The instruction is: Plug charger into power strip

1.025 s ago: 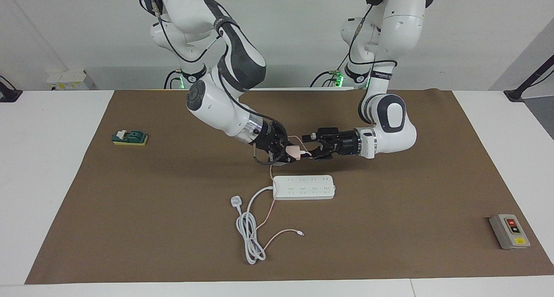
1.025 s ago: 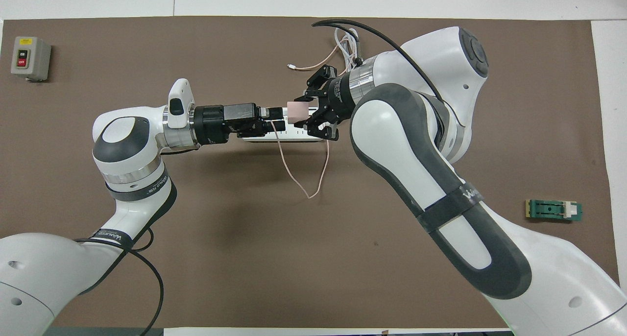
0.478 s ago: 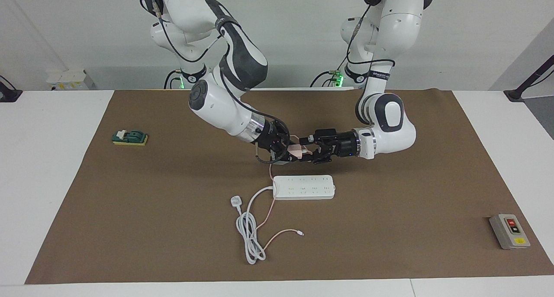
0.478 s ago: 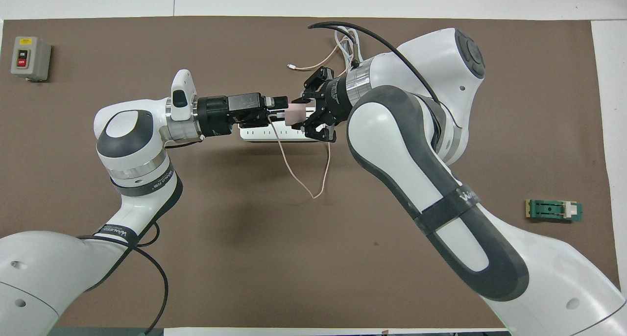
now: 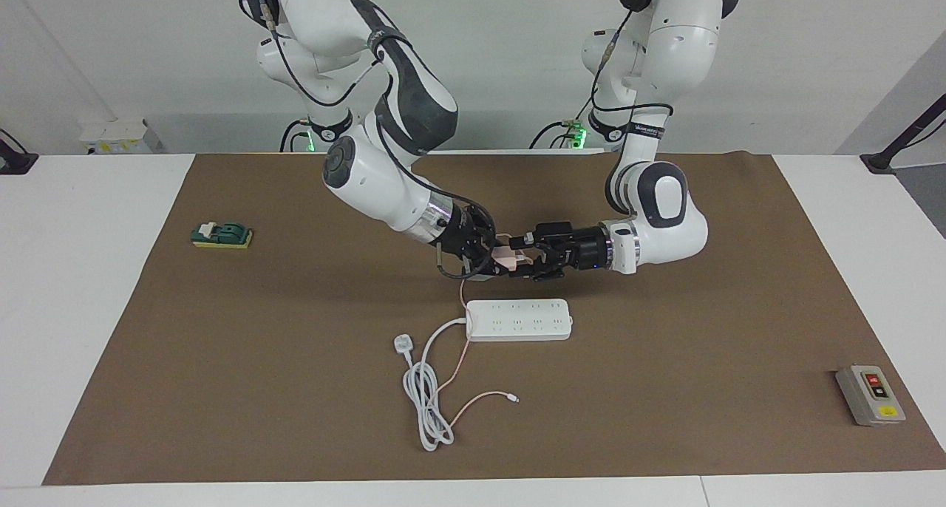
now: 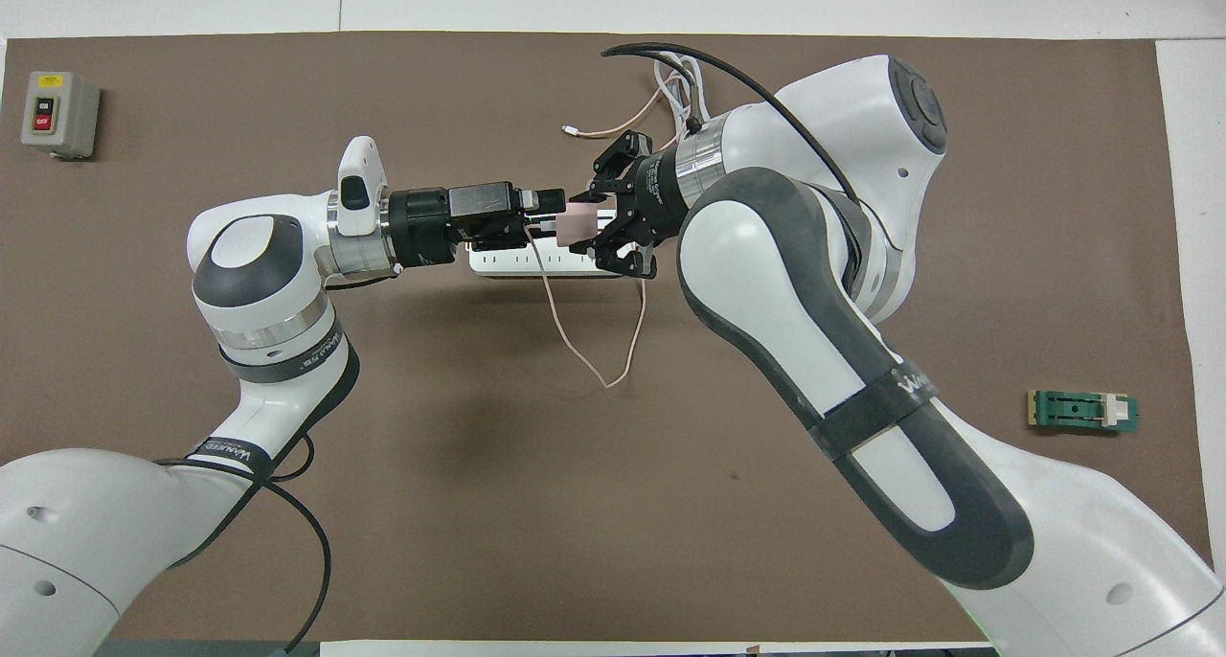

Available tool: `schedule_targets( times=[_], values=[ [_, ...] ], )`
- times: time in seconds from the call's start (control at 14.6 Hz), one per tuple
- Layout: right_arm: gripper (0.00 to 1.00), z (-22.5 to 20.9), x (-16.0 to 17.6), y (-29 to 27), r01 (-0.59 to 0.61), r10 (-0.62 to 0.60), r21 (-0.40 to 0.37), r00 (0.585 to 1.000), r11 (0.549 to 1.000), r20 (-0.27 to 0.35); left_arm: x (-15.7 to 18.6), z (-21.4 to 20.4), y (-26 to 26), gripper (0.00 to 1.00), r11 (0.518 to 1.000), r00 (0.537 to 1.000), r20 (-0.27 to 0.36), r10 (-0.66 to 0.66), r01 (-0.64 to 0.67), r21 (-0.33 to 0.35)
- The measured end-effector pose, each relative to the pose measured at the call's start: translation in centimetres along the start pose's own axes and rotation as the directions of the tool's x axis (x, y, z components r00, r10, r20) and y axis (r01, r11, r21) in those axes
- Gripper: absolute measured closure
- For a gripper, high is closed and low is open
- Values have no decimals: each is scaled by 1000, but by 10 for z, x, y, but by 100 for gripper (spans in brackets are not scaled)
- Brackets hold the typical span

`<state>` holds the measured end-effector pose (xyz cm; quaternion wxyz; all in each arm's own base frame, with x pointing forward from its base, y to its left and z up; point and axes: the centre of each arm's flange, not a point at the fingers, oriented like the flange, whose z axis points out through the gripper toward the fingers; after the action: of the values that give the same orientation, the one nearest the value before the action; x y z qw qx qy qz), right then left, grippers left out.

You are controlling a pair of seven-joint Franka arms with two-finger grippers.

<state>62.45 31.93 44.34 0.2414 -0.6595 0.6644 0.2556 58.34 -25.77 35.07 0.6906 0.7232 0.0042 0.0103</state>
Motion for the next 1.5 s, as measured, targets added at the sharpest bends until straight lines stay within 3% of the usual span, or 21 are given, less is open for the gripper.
schedule_targets(
  times=[0.2,0.34,0.41,0.55,0.61,0.75,0.82,0.96,1.37,1.5],
  values=[
    [53,0,-1,0,-6,6,-1,1000,1000,9,-1,3,0,2,1000,1000,5,-1,1,0],
    [53,0,-1,0,-10,10,-1,1000,1000,16,-1,2,-1,12,1000,1000,4,-1,1,1],
    [53,0,-1,0,-10,10,-1,1000,1000,17,-1,2,-1,12,1000,1000,4,-1,1,1],
    [53,0,-1,0,-10,10,-1,1000,1000,18,-1,2,-1,29,1000,1000,3,-1,1,1],
    [53,0,-1,0,-10,10,-1,1000,1000,18,-1,2,-1,29,1000,1000,3,-1,1,2],
    [53,-1,-2,0,-10,10,0,1000,1000,19,0,1,-2,44,1000,1000,1,-2,2,2],
    [53,-1,-2,0,-10,10,0,1000,1000,19,0,1,-2,45,1000,1000,1,-2,2,3],
    [53,-2,-3,-1,-10,10,3,1000,1000,22,0,0,-4,67,1000,1000,-2,-5,5,7],
    [53,-2,-3,-1,-10,10,3,1000,1000,22,0,0,-4,67,1000,1000,-2,-5,5,7],
    [34,-2,-3,0,-10,10,3,1000,1000,22,0,1,-4,67,1000,1000,0,-4,4,6]
  ],
)
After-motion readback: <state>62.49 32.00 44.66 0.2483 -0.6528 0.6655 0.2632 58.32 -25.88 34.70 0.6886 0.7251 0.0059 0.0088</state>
